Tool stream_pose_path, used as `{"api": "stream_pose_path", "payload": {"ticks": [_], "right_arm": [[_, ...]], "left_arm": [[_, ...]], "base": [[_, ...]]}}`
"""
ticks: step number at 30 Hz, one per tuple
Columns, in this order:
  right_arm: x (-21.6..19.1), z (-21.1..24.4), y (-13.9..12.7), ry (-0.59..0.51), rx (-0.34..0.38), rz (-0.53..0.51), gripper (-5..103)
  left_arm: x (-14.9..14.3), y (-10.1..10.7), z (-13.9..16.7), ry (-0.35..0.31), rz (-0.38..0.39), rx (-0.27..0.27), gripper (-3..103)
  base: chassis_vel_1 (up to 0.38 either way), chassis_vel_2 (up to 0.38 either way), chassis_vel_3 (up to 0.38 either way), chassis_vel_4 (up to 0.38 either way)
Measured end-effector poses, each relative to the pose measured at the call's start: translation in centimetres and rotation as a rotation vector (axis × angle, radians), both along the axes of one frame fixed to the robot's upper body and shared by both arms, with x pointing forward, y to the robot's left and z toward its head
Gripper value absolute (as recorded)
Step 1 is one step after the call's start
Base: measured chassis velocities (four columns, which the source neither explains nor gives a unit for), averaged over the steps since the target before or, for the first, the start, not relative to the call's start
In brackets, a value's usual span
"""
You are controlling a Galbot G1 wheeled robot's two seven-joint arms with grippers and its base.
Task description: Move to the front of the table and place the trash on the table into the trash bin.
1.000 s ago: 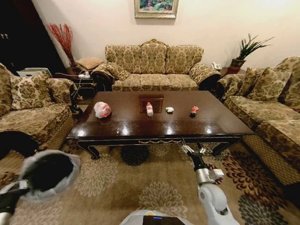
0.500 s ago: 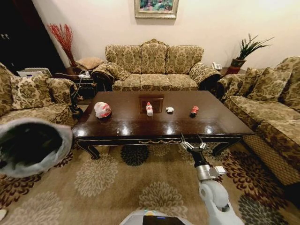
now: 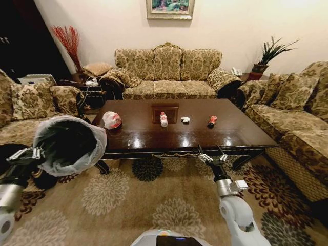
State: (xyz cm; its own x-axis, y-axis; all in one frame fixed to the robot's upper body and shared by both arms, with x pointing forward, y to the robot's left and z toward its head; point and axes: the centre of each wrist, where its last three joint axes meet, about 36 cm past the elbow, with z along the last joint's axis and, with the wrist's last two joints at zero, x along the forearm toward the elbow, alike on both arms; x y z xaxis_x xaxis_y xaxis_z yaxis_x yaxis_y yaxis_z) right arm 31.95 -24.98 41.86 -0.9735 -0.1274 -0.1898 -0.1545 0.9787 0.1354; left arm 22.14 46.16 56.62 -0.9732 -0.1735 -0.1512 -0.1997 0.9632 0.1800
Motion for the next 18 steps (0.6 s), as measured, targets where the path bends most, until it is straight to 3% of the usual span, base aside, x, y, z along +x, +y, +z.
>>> {"api": "stream_pose_path", "payload": {"ticks": [13, 18], "right_arm": [[0.0, 0.0, 0.1, -0.009, -0.021, 0.018, 100], [0.1, -0.4, -0.1, -0.065, -0.081, 0.039, 100]], "left_arm": [[1.2, 0.1, 0.4, -0.013, -0.03, 0.006, 2], [1.2, -0.6, 0.1, -0.016, -0.038, -0.004, 2]], "base": [[0.237, 0.234, -0.233, -0.243], [0.15, 0.19, -0.15, -0.18]]}}
